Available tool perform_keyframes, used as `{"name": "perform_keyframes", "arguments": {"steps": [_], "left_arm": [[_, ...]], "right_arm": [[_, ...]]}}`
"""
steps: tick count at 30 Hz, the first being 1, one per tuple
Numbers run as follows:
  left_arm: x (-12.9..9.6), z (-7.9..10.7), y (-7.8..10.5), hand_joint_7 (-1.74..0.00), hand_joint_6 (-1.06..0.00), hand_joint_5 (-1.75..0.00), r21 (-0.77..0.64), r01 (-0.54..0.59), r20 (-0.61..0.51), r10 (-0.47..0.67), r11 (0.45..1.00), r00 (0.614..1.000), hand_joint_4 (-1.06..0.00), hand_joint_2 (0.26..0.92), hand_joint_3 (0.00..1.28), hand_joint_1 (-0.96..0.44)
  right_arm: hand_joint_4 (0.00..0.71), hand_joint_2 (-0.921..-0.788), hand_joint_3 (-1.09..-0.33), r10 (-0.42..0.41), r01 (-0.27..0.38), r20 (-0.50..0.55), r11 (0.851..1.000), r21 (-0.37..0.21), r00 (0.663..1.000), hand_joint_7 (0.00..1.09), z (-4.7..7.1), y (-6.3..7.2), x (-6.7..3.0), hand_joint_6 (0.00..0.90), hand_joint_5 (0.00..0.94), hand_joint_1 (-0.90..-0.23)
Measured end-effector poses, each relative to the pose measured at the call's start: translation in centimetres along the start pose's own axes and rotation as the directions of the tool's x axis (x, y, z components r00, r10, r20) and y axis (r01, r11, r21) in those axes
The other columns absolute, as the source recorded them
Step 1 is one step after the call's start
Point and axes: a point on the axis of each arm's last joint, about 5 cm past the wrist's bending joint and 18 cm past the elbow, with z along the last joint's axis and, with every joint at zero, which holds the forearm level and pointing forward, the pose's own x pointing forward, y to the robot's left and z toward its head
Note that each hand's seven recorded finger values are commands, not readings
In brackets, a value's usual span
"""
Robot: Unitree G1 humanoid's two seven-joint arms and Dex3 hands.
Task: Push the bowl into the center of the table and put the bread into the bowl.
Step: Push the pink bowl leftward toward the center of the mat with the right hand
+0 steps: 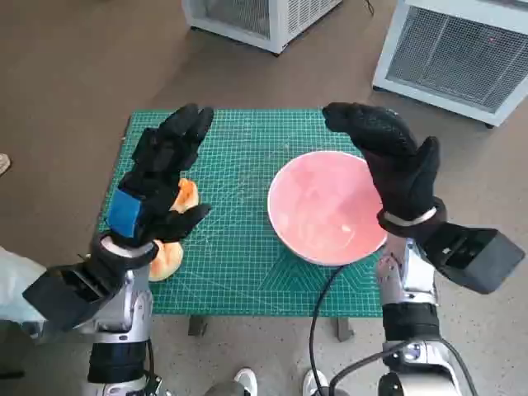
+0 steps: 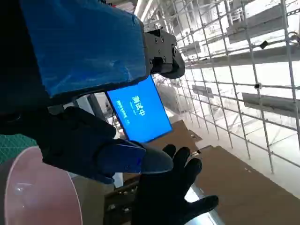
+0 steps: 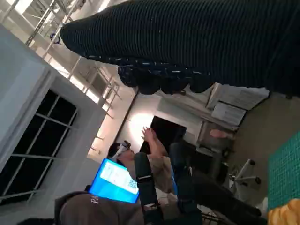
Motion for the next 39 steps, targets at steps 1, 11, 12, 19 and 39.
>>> {"name": "perform_keyframes", "arguments": {"steps": [1, 11, 12, 19, 39], "left_arm": [[0.00, 0.00, 0.00, -0.46, -0.10, 0.00, 0.000, 0.000, 0.000, 0.000, 1.000, 1.000, -0.23, 0.921, 0.25, -0.60], [0.07, 0.03, 0.03, -0.45, -0.11, 0.00, 0.003, 0.002, 0.002, -0.002, 1.000, 1.000, -0.23, 0.921, 0.26, -0.60], [0.10, 0.03, 0.04, -0.45, -0.11, 0.00, 0.003, 0.002, 0.002, -0.002, 1.000, 1.000, -0.23, 0.921, 0.26, -0.60], [0.34, 0.06, 0.09, -0.45, -0.11, 0.00, 0.005, 0.005, 0.007, -0.005, 1.000, 1.000, -0.23, 0.921, 0.26, -0.60], [0.44, -0.07, 0.21, -0.45, -0.11, 0.00, 0.008, 0.008, -0.002, -0.008, 1.000, 1.000, -0.23, 0.921, 0.26, -0.58]], "right_arm": [[0.163, -0.921, -0.752, 0.000, 0.000, -0.001, 1.000, 0.001, 1.000, 0.59, 0.00, 0.01, -0.02, -0.001, 0.002, -0.704], [0.163, -0.921, -0.752, -0.003, 0.003, -0.009, 1.000, 0.004, 1.000, 0.59, -0.06, 0.04, -0.24, -0.001, 0.002, -0.698], [0.163, -0.921, -0.752, -0.003, 0.003, -0.009, 1.000, 0.004, 1.000, 0.59, -0.06, 0.04, -0.25, -0.001, 0.002, -0.698], [0.164, -0.921, -0.750, -0.002, 0.002, -0.010, 1.000, 0.004, 1.000, 0.59, -0.07, 0.05, -0.27, -0.001, 0.003, -0.697], [0.163, -0.921, -0.752, 0.005, -0.005, -0.003, 1.000, -0.002, 1.000, 0.59, 0.09, 0.10, -0.21, -0.001, 0.002, -0.693]]}}
